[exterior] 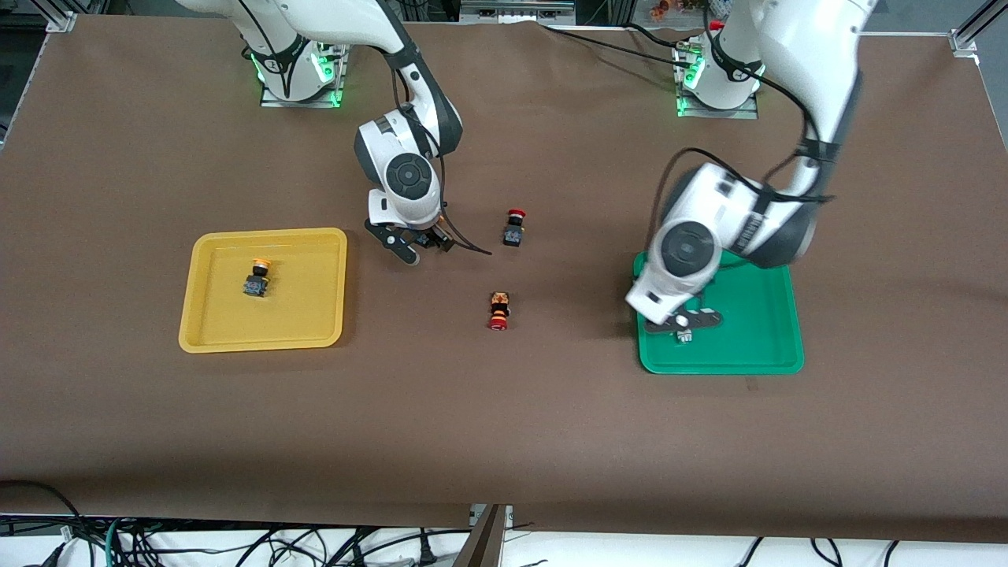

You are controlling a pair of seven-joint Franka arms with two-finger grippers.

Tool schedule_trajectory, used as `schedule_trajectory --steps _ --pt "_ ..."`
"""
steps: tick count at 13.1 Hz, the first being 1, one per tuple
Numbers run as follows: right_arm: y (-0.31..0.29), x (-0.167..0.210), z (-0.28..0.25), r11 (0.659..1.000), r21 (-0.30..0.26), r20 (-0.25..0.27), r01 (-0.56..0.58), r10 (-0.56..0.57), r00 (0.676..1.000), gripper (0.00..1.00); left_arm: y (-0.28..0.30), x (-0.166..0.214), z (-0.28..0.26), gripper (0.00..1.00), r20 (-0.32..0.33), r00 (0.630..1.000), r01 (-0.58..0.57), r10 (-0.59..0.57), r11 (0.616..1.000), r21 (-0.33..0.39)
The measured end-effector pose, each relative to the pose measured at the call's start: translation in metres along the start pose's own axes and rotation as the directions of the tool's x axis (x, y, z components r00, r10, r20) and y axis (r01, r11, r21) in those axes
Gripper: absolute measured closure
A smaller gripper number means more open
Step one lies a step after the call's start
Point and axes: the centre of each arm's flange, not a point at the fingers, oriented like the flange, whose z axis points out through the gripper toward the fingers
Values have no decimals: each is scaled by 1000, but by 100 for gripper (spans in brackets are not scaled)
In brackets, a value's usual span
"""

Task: Place green and yellow buttons in trays
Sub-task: 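Drop the white button in the green tray while the right gripper fetches another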

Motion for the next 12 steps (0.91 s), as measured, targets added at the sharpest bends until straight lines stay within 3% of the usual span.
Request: schedule_trajectory --steps 3,5,7,9,12 --pt "-3 -5 -3 1000 10 -4 -20 20 1000 33 -43 23 50 58 8 995 -96 97 995 -36" --pt "-4 -3 -6 999 16 -7 -33 34 999 57 -36 22 57 42 14 993 -114 115 993 -39" --pt "-4 22 -15 998 29 -24 -49 50 998 58 -30 21 42 21 -2 992 -123 123 991 -42" --pt "3 80 -49 1000 -4 -32 -8 8 999 58 -32 23 10 1 -49 992 -118 116 992 -46" --pt "33 183 -105 999 -19 -4 49 -49 999 58 -47 16 -72 0 -164 983 -97 86 994 -59"
